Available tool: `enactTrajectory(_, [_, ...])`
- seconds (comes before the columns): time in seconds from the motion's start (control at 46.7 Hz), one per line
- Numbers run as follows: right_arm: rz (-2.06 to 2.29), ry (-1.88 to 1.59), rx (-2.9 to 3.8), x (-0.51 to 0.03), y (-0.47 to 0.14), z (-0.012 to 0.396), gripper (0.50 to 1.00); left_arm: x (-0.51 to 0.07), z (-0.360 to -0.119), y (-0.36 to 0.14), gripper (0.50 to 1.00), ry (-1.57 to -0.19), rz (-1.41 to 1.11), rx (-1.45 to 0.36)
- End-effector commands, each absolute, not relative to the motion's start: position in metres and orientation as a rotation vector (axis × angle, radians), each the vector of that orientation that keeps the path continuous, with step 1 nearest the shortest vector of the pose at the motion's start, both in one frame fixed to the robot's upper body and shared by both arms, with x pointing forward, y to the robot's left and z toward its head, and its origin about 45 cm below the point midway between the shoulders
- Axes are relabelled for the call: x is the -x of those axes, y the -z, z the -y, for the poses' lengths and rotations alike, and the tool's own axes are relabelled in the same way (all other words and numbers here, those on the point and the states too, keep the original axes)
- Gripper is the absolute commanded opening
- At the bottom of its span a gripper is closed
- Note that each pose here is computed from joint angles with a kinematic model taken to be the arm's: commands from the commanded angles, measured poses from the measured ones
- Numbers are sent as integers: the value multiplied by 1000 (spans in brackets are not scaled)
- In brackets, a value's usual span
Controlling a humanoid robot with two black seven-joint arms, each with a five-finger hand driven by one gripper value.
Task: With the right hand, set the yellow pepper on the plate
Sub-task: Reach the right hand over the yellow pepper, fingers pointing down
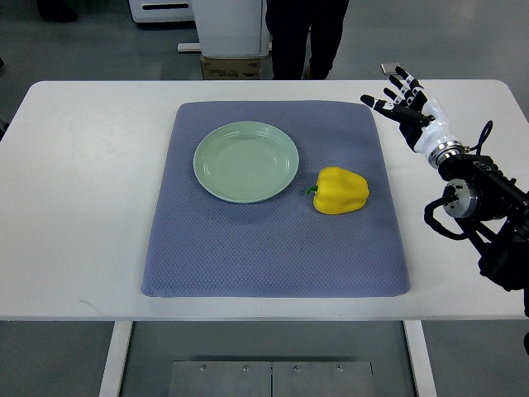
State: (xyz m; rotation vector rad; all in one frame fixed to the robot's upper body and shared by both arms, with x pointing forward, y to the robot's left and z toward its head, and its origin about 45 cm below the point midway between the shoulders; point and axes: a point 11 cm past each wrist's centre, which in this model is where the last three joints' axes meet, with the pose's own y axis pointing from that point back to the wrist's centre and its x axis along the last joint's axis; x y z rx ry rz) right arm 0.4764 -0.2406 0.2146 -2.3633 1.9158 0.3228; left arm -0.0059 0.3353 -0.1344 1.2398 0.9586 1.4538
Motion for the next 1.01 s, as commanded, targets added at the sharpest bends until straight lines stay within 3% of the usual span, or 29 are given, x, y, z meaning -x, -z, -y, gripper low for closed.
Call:
enactTrajectory(0.0, [-1876,-223,2443,-471,-219,237,1000,6,-335,134,1000,-1453,-958,-1240])
enactTrajectory(0.471, [-1561,399,2886,-447,-233,228,1000,6,-335,134,1000,-1454,-958,-1239])
enactTrajectory(0.984, [-1236,773,3124,-427,-226,207,998,6,-335,134,1000,-1454,-959,-1240])
